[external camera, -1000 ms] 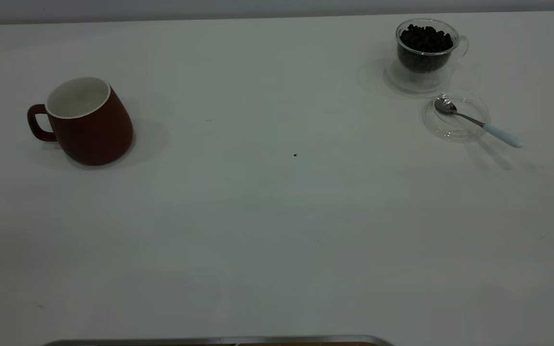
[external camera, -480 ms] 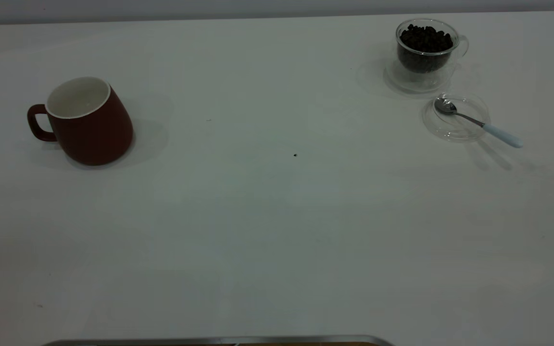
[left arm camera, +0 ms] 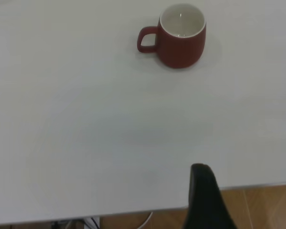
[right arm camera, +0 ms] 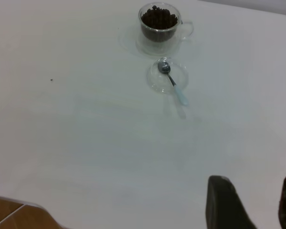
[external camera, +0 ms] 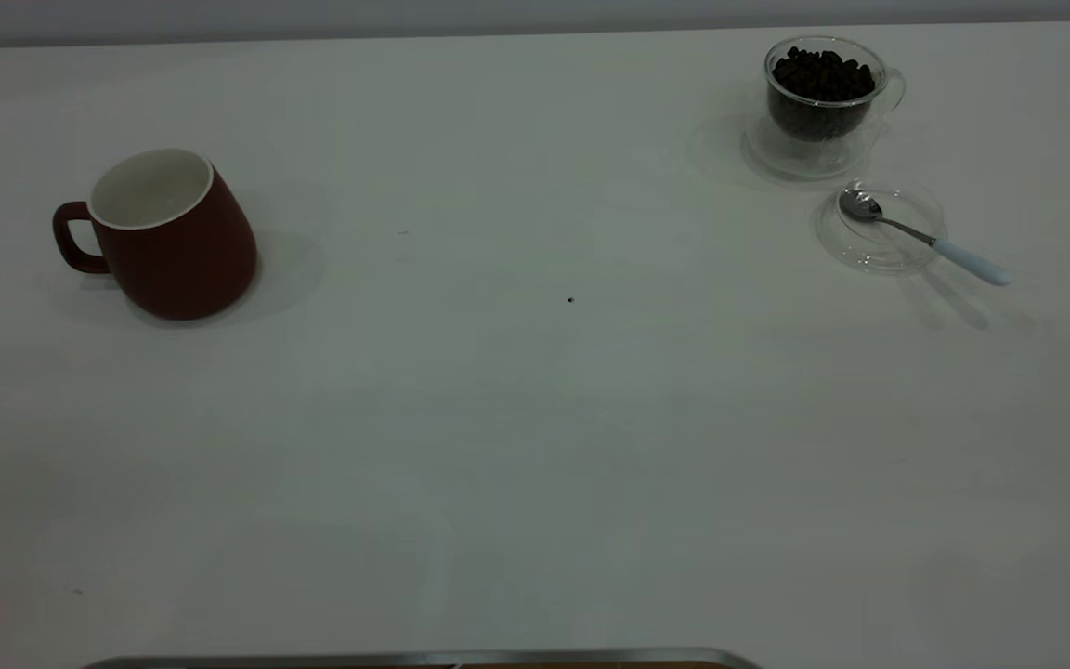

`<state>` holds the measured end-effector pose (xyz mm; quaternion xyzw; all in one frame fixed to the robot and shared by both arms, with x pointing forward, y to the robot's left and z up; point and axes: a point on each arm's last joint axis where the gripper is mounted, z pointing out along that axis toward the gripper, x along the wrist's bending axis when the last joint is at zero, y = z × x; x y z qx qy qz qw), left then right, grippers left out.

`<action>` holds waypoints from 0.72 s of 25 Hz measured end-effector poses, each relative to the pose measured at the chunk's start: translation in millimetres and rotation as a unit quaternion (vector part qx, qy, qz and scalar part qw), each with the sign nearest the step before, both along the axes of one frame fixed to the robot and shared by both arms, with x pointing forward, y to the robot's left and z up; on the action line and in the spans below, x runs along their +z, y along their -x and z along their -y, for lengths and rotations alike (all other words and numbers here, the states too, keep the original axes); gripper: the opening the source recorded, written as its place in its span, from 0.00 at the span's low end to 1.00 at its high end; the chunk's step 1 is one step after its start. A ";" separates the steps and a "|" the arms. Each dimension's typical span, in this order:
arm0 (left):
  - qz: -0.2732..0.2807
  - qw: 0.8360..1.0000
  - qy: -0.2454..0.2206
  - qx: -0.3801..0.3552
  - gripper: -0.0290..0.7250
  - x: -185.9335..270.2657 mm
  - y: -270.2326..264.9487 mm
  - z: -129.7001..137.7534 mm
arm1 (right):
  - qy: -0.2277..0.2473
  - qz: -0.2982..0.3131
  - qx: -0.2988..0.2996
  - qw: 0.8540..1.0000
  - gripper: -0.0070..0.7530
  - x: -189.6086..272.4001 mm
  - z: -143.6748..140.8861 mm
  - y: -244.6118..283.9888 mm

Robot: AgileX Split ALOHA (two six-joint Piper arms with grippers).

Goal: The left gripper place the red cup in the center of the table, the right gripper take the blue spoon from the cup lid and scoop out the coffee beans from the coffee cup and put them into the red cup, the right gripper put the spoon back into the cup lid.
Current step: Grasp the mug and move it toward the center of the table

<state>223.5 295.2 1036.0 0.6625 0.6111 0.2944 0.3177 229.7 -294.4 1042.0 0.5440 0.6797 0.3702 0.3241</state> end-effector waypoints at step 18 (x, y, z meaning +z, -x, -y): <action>-0.175 0.936 -0.157 -0.263 0.72 20.9 -215.0 12.4 | -0.003 0.000 0.001 1.000 0.33 0.0 -0.4 0.1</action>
